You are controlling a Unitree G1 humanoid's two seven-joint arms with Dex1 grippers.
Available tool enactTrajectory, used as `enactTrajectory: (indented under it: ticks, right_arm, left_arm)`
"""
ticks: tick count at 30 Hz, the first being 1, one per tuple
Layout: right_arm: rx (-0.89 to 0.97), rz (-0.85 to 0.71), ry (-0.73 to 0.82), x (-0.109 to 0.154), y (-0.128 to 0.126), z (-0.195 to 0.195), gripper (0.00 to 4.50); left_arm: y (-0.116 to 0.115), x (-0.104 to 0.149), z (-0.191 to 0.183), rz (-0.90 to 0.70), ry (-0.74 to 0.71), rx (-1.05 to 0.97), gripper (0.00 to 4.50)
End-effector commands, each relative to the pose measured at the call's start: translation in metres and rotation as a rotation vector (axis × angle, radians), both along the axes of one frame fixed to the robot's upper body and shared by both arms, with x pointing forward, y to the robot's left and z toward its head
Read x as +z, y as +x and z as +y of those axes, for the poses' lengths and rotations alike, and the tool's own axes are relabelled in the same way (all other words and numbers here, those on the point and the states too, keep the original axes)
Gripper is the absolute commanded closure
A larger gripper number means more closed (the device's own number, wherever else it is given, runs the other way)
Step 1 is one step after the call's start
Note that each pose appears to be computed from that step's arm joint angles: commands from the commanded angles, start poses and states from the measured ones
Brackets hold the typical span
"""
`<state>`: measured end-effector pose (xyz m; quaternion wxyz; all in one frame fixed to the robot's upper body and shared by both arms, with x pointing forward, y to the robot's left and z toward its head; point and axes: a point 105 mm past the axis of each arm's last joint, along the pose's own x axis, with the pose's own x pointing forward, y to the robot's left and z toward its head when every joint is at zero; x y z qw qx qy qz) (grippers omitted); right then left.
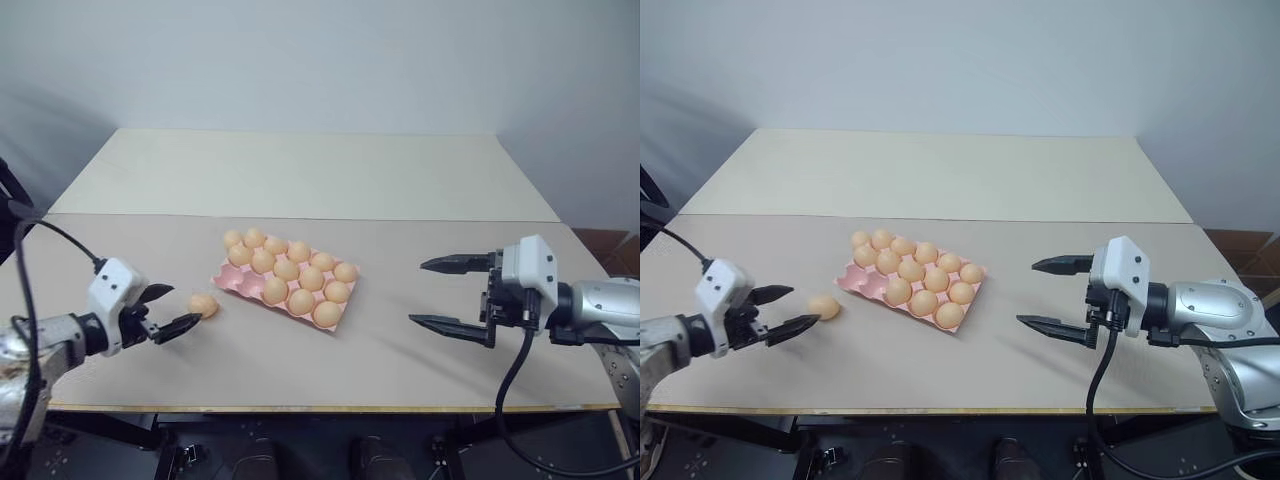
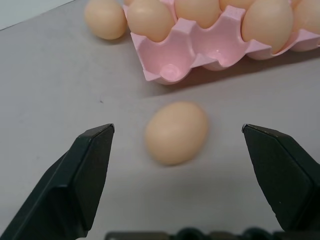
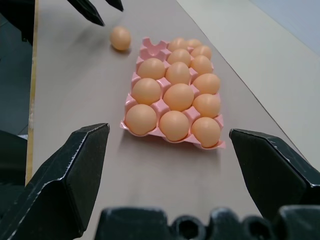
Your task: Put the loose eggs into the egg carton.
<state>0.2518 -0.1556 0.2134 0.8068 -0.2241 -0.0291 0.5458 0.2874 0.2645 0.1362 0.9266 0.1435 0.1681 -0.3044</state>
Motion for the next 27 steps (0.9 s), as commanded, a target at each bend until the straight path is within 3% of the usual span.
enactTrajectory:
  ticks: [1, 4, 7, 9, 12, 15, 27]
  right_arm:
    - [0.005, -0.057, 0.007, 0.015, -0.007, 0.002, 0.00]
    - [0.020, -0.057, 0.006, 0.017, -0.011, 0.006, 0.00]
    - [-0.018, -0.079, 0.027, 0.020, -0.005, 0.003, 0.00]
    - [-0.054, -0.091, 0.075, 0.026, -0.001, 0.005, 0.00]
    - [-0.064, -0.110, 0.101, 0.038, -0.002, 0.008, 0.00]
    - [-0.099, -0.113, 0.075, 0.036, 0.005, 0.004, 0.00]
    - [-0.092, -0.126, 0.091, 0.038, 0.004, 0.007, 0.00]
  left_arm:
    - [0.014, -0.003, -0.006, -0.001, -0.014, -0.033, 0.03]
    - [0.024, -0.011, -0.014, 0.048, -0.015, -0.079, 0.03]
    - [0.030, -0.018, -0.009, 0.086, 0.002, -0.093, 0.61]
    - [0.036, -0.008, -0.004, 0.073, -0.025, -0.081, 1.19]
    - [0.046, 0.004, 0.001, 0.062, -0.026, -0.070, 1.19]
    - [0.055, 0.002, 0.004, 0.053, 0.008, -0.045, 1.19]
    - [0.046, -0.011, 0.010, 0.088, 0.016, -0.072, 1.19]
